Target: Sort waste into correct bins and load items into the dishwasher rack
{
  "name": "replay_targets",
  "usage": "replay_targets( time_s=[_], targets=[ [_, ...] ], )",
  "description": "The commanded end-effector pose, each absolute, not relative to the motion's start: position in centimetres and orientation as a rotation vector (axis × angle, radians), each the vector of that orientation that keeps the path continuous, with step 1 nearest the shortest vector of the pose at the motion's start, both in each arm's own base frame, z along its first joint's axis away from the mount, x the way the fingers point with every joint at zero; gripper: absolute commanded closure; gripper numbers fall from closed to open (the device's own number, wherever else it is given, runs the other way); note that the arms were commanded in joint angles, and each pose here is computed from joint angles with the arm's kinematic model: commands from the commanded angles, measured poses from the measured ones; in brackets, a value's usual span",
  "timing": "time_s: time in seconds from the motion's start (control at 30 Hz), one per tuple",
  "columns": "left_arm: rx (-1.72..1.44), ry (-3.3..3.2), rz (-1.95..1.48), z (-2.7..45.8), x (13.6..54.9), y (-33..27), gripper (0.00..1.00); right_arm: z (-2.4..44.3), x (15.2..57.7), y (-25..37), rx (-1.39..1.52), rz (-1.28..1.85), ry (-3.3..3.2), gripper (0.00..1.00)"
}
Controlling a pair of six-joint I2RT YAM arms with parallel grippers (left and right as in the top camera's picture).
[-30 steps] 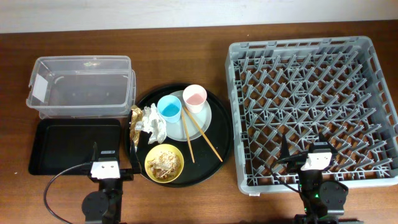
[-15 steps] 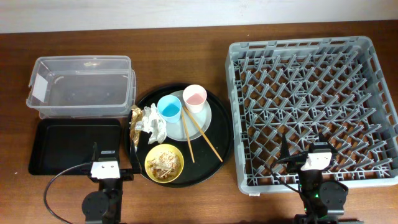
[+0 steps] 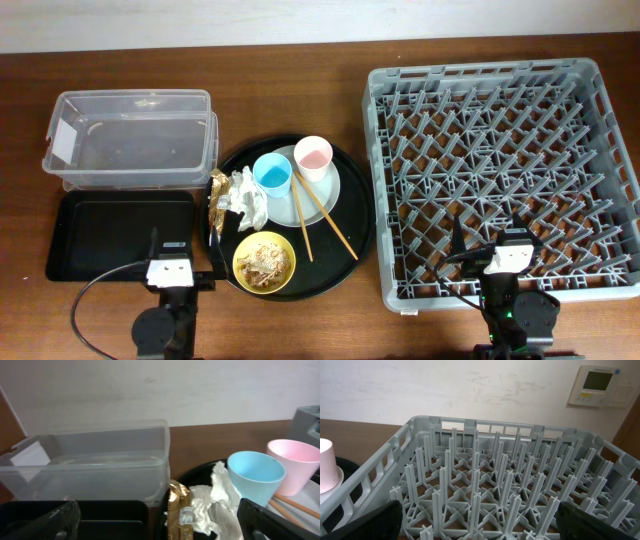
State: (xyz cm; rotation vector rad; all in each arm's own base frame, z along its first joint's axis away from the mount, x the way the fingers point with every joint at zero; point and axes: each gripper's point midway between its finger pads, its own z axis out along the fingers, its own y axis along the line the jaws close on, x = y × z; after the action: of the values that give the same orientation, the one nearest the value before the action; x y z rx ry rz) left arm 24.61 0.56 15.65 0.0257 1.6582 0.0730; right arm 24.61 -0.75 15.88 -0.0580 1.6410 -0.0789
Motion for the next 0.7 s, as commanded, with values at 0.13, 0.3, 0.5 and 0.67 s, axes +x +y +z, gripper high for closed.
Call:
replay_targets(
  time_s=[0.13, 0.3, 0.5, 0.67],
  targets=[
    [0.061, 1.693, -0.093, 23.6, 21.5, -1.7, 0.01, 15.7, 24.6, 0.2, -0.097, -0.053, 1.642, 0.02],
    [0.108, 2.340, -0.189, 25.2, 22.2, -2.9, 0.01, 15.7, 24.6, 0.2, -0.097, -0.053, 1.641, 0.02],
    [0.126, 2.740, -0.560, 20.9, 26.3, -6.9, 0.85, 15.7, 24.6, 0.2, -0.097, -0.053, 1.642, 0.02],
    [0.025, 2.853, -0.340, 18.4, 26.5, -4.1, 1.00, 15.7, 24.6, 0.2, -0.097, -0.053, 1.642, 0.02]
  ],
)
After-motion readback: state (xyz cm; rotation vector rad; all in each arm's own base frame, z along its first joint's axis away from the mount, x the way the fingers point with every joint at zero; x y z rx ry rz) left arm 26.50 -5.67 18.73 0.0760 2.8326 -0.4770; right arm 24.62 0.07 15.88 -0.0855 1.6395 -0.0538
